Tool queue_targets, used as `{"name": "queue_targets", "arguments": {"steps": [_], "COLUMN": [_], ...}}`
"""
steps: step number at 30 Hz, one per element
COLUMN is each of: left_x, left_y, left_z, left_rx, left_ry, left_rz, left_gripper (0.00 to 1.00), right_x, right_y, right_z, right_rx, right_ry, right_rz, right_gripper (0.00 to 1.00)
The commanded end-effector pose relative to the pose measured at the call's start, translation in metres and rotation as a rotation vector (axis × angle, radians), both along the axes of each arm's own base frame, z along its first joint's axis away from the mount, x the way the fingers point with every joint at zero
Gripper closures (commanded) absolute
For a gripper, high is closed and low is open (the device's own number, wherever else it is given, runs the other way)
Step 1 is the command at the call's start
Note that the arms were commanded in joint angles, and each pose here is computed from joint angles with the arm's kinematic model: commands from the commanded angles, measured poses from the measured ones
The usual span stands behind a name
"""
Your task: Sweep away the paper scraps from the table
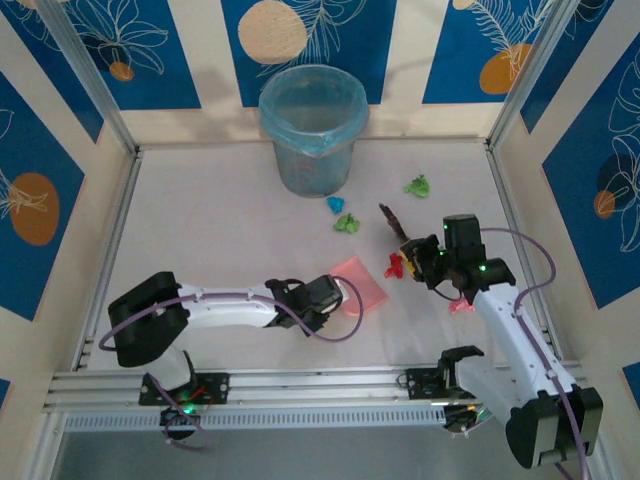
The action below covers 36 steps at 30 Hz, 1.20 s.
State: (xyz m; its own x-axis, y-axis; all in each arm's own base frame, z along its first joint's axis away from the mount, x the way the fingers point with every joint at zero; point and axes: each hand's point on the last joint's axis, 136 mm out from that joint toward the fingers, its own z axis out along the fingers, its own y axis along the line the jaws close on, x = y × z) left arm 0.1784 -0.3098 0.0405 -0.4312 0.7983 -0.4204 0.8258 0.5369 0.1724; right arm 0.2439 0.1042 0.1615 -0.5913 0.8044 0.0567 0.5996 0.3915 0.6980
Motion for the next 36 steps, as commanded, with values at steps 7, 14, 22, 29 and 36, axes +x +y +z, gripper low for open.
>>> {"name": "queue_targets", "arguments": {"steps": [7, 14, 22, 29, 36], "left_x": [-0.002, -0.004, -0.007, -0.007, 0.001], "left_y": [0.004, 0.002, -0.001, -0.003, -0.005], "left_z": [-0.01, -0.012, -0.008, -0.002, 0.011], "left_rx": [0.073, 0.08, 0.059, 0.047, 0.011], "left_ry": [0.025, 0.046, 0.062, 0.048, -0.013], "left_rz": [0.011, 0.018, 0.011, 0.011, 0.032], "left_gripper": [1.0, 1.0, 1.0, 1.0, 1.0], "right_x": [-0.065, -0.078, -0.082, -0.088, -0.083], "right_y": [0.015, 0.052, 0.08, 0.068, 0.037], "right_z": [-0.012, -0.007, 0.013, 0.026, 0.028], "right_rx": [0.107, 0.236, 0.289, 0.252, 0.131], "right_ry": [0.156, 0.199, 0.134, 0.092, -0.01], "right_rz": [-0.057, 0.044, 0.147, 0.113, 0.048], "right_gripper": [1.0, 1.0, 1.0, 1.0, 1.0]}}
